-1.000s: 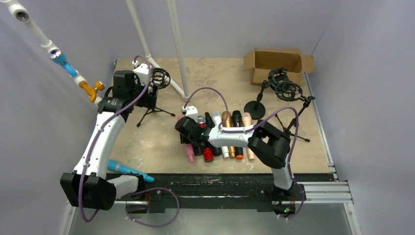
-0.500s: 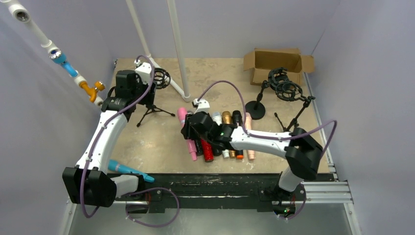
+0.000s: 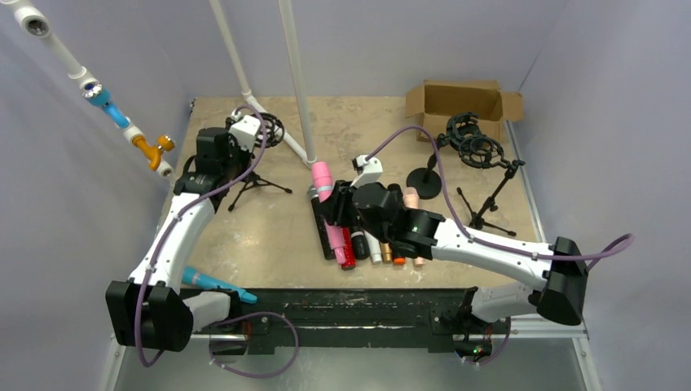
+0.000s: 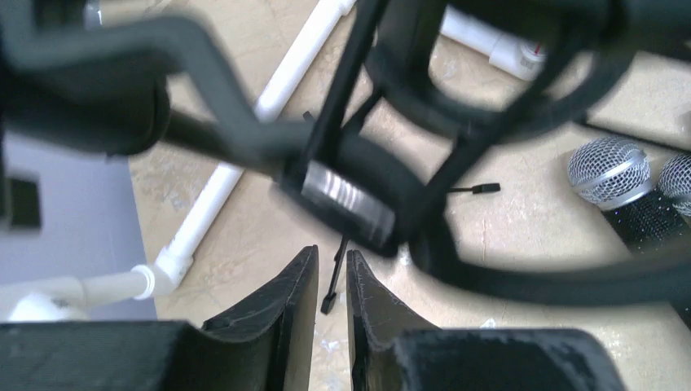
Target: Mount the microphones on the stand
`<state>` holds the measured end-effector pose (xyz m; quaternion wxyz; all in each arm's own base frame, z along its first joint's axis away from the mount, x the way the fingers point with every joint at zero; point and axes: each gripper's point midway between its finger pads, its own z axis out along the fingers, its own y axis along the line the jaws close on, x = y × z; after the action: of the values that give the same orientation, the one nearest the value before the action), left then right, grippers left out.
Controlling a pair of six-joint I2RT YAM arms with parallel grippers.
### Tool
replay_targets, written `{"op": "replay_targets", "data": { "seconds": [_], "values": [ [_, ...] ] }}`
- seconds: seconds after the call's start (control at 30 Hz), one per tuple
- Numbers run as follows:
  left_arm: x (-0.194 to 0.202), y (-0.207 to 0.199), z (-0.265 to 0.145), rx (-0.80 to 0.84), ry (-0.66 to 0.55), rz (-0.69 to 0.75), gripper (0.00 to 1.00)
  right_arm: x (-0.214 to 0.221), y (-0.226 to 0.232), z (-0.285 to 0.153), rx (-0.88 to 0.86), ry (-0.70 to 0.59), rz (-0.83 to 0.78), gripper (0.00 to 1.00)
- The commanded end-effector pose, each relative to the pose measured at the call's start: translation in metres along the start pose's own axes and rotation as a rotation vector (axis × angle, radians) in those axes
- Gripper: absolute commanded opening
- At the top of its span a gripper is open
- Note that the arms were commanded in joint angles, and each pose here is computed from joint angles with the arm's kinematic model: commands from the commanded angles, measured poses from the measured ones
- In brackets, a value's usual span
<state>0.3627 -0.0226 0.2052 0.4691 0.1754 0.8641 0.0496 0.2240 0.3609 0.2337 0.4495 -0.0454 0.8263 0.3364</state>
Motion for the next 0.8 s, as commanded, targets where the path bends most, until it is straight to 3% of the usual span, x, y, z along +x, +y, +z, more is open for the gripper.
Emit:
{"op": "replay_targets", "data": {
  "seconds": [0.0,0.07,0.13,0.2,0.4,0.57,0.77],
  "values": [
    [-0.008,0.018,-0.025,-0.099,-0.086,0.02,0.24,-0.034,0.002,-0.018,0.016,-0.101,-0.034,0.0],
    [0.003,0.019,-0.031,-0.118,-0.087,0.012,0.43,-0.042,-0.002,-0.021,0.036,-0.128,-0.049,0.0],
    [0.008,0.028,-0.037,-0.168,-0.094,-0.018,0.71,-0.047,-0.005,-0.023,0.053,-0.149,-0.061,0.0],
    [0.011,0.032,-0.041,-0.154,-0.124,-0.045,0.83,-0.052,-0.007,-0.023,0.06,-0.161,-0.068,0.0],
    [0.0,0.044,-0.025,-0.11,-0.34,-0.112,0.95,-0.064,-0.01,-0.023,0.07,-0.186,-0.06,0.0],
    [-0.008,0.043,0.0,-0.052,-0.323,-0.097,0.97,-0.071,-0.011,-0.027,0.073,-0.203,-0.051,0.0],
    [-0.03,0.038,0.007,-0.003,-0.431,-0.079,0.98,-0.069,-0.015,-0.025,0.087,-0.2,-0.048,0.0]
  ]
}}
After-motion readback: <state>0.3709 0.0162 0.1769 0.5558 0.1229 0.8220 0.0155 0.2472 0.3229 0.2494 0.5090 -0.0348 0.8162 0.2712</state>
